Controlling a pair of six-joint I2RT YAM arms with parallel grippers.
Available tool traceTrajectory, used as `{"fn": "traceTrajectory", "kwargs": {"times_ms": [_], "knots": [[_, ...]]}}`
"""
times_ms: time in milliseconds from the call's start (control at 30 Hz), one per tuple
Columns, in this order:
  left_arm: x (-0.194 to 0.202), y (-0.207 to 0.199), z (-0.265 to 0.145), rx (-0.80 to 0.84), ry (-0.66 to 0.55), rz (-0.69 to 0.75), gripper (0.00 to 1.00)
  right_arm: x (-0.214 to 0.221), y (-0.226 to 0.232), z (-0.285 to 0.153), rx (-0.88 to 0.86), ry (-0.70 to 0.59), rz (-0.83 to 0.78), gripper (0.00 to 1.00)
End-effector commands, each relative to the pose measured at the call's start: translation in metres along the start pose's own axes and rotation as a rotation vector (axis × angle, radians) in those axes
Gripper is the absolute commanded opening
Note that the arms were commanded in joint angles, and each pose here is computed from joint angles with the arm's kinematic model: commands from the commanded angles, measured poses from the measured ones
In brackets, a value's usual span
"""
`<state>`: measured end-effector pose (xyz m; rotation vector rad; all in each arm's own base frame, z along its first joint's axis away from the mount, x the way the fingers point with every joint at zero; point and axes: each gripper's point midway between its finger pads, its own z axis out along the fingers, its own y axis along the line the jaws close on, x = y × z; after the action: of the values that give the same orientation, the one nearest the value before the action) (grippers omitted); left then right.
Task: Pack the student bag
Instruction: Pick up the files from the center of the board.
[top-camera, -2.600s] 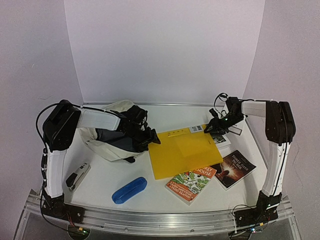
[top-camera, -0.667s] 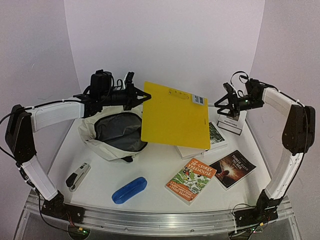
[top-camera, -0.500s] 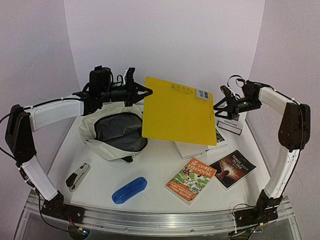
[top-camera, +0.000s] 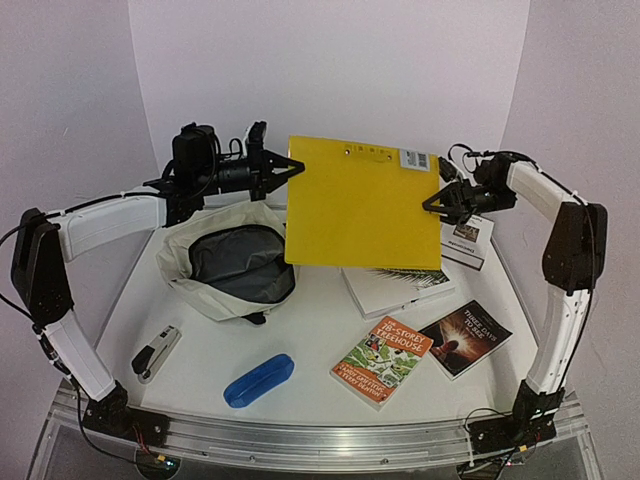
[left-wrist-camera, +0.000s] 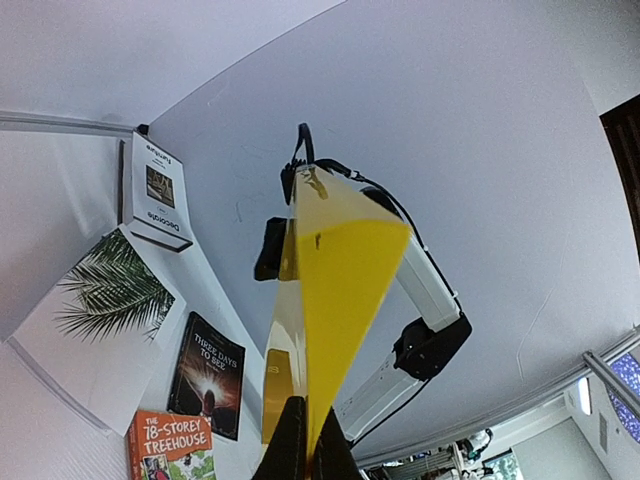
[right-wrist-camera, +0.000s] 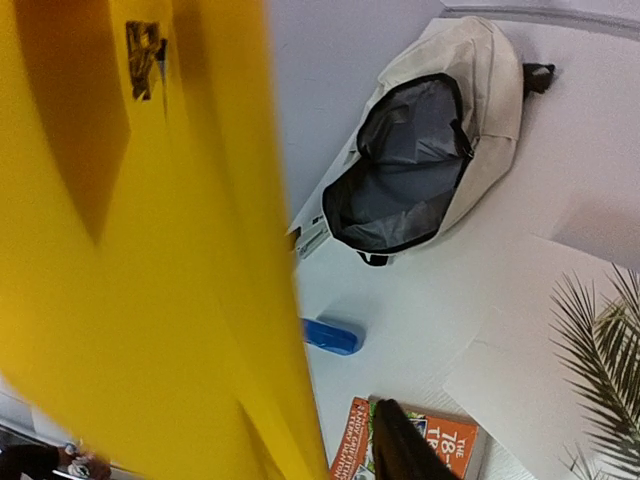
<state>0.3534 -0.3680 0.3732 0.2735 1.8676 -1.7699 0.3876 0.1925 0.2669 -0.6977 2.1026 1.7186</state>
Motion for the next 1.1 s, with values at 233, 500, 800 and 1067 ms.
{"fn": "traceTrajectory", "kwargs": {"times_ms": [233, 500, 800, 1067], "knots": [[-0.025, -0.001, -0.019, -0.126, -0.105, 0.044, 0.87, -0.011, 0.091, -0.003, 0.097, 0.039, -0.333, 0.00], [-0.061, 0.019, -0.099, -0.469, -0.365, 0.085, 1.00, -0.107, 0.129, -0.057, 0.635, -0.327, -0.860, 0.00], [-0.061, 0.046, -0.130, -0.748, -0.380, 0.011, 1.00, -0.083, 0.170, -0.034, 1.079, -0.374, -1.618, 0.00], [-0.045, 0.029, -0.124, -0.673, -0.252, 0.051, 1.00, -0.019, 0.183, -0.024, 1.232, -0.407, -2.168, 0.00]]}}
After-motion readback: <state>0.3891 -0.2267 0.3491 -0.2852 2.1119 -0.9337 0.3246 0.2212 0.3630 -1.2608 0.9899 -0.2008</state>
